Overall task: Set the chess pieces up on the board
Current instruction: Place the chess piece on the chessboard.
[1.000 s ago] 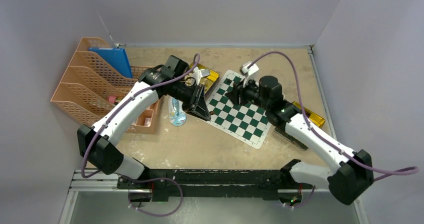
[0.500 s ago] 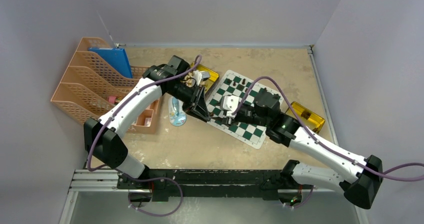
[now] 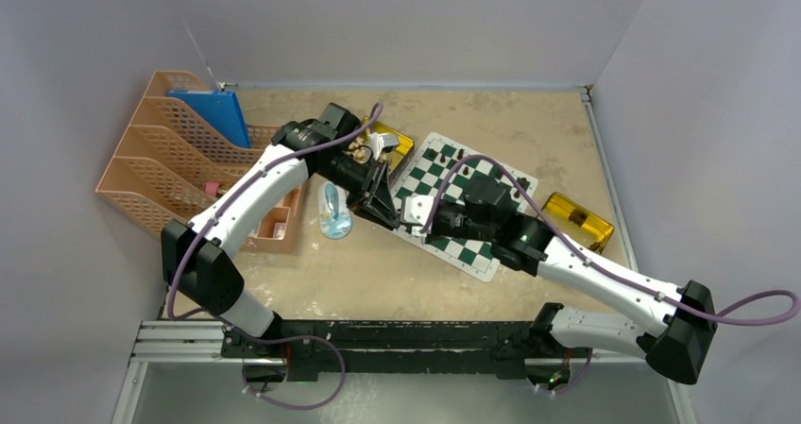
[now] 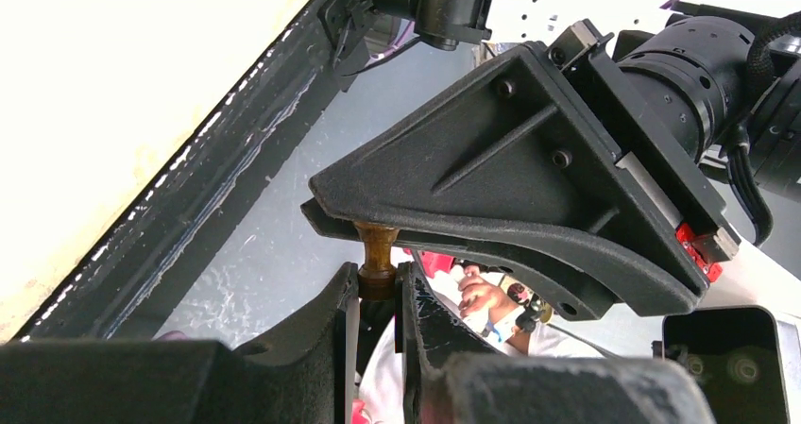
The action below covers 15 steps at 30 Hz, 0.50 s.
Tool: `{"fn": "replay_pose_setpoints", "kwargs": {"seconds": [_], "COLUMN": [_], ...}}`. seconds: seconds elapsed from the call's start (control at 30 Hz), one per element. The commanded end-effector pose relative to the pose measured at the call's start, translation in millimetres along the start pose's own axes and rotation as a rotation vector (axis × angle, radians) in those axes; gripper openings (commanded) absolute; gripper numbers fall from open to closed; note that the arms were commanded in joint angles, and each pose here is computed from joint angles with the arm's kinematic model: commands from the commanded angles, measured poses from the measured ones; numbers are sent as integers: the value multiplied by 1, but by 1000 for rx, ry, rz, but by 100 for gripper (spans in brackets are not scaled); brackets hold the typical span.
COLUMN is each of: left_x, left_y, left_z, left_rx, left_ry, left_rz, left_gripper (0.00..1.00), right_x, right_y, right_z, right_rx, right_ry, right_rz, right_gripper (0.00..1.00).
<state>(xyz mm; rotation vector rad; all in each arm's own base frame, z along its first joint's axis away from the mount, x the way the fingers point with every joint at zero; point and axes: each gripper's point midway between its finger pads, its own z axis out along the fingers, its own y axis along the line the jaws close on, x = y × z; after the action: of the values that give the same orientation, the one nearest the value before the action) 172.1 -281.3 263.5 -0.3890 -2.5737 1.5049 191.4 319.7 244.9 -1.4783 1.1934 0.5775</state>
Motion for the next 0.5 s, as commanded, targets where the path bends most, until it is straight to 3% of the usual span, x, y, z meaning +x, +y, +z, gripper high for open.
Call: {"fn": "replay_pose_setpoints", "kwargs": {"seconds": [0.0, 0.17, 0.37, 0.47], "left_x": [-12, -23, -55, -62], "left_y": [-20, -29, -59, -66], "left_z": [-9, -17, -44, -53], "left_rx": [28, 8, 0, -34], "left_ry": [-44, -119, -337, -406], "left_rz": [64, 93, 177, 204], "left_gripper": [12, 26, 32, 35], "right_x": [-33, -38, -51, -58], "right_y": [-13, -14, -18, -32], "right_z": [-7, -6, -5, -6], "right_rx": [65, 109, 153, 228], "right_ry": [-112, -171, -262, -307], "right_rz": [7, 166, 367, 576], "right_gripper": [14, 9, 9, 10]}}
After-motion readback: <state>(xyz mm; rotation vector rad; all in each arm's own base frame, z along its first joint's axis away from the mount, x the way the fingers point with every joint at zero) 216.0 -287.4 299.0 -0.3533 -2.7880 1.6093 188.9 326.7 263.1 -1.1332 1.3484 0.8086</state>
